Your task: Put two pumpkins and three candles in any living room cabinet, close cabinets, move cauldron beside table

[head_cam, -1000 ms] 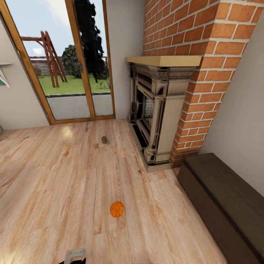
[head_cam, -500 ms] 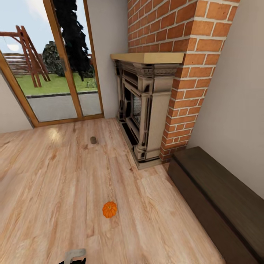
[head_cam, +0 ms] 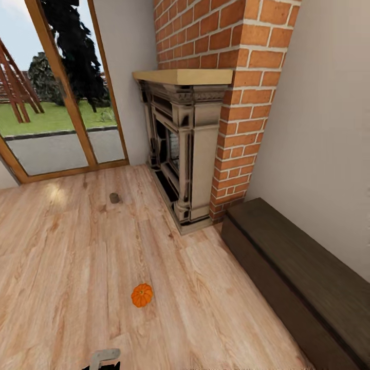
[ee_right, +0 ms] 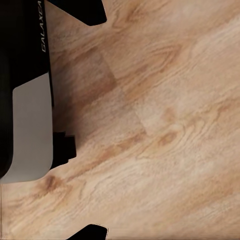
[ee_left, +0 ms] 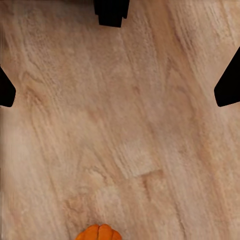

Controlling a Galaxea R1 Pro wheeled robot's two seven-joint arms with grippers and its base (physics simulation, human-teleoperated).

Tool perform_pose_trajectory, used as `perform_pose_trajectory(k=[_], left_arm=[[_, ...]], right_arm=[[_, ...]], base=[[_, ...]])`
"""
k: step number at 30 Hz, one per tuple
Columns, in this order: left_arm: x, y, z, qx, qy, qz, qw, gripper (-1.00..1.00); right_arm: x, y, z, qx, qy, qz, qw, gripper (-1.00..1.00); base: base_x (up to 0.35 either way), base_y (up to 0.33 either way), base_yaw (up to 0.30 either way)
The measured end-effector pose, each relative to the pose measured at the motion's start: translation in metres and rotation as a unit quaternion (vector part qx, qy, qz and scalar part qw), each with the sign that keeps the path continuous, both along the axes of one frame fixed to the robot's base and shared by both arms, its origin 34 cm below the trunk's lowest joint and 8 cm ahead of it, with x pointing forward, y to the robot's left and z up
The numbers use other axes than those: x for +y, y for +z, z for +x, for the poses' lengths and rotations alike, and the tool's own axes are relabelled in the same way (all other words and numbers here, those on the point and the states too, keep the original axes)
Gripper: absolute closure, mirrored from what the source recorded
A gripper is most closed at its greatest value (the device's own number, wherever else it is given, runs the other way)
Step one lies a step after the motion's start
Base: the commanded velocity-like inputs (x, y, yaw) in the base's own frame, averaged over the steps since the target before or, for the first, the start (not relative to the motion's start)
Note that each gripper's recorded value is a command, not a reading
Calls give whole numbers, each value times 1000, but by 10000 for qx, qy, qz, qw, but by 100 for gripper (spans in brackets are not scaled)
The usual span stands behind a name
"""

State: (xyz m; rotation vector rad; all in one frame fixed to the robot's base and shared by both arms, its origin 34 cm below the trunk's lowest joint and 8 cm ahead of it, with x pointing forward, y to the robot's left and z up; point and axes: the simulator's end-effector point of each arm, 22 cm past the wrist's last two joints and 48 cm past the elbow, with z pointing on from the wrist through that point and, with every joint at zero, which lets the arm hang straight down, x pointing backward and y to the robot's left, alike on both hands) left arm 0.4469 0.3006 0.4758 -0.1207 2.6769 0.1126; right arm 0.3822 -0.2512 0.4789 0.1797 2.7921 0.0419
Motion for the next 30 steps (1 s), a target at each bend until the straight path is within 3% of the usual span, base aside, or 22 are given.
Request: perform_pose_trajectory(k=[30], left_arm=[[0, -10, -11, 160, 0, 0, 9999, -100]], right_arm=[[-1, -8, -11, 165, -15, 1, 9999, -100]], base=[[-45, 25, -220]])
